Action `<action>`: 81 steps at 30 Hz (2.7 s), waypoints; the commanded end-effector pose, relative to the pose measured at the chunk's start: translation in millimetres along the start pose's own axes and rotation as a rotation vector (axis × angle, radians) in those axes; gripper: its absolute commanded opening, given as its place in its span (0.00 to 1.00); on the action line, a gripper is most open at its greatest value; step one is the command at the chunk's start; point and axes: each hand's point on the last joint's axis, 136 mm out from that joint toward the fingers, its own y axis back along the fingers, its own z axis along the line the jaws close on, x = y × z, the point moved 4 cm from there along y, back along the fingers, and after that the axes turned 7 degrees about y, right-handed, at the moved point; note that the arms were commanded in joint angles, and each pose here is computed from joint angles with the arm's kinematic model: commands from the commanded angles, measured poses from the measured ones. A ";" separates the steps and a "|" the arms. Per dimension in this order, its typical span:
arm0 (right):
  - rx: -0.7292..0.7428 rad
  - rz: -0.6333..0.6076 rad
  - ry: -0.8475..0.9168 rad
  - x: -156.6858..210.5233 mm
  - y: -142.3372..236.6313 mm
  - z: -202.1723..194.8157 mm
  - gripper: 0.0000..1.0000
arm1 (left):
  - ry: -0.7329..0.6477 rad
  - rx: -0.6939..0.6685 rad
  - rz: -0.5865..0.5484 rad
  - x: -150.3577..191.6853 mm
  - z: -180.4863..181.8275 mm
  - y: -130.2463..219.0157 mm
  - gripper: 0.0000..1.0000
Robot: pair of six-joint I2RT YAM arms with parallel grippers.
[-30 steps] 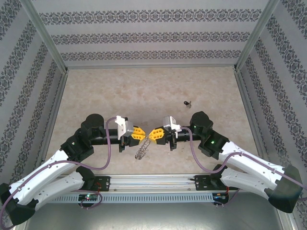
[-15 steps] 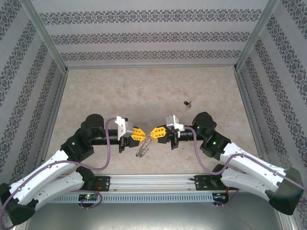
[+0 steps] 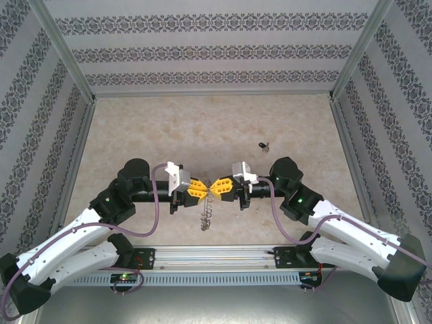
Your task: Put the keys on the keyring
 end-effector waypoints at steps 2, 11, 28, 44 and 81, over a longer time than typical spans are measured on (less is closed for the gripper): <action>-0.022 -0.033 0.023 -7.2 -1.0 0.7 0.00 | -0.055 0.034 -0.084 -21.4 -5.7 -0.1 0.15; -0.035 -0.023 0.010 -4.2 -1.8 2.0 0.00 | -0.073 0.004 -0.089 -21.3 -2.3 0.4 0.00; 0.212 0.123 0.047 -7.5 28.0 -7.1 0.44 | -0.099 -0.112 0.211 -4.0 1.6 18.1 0.00; 0.067 0.209 0.015 -0.3 2.3 -1.8 0.36 | -0.049 -0.058 0.485 7.5 -0.7 20.7 0.00; -0.056 0.304 -0.070 30.4 -30.6 -1.4 0.17 | -0.070 -0.016 0.585 15.8 1.1 7.6 0.00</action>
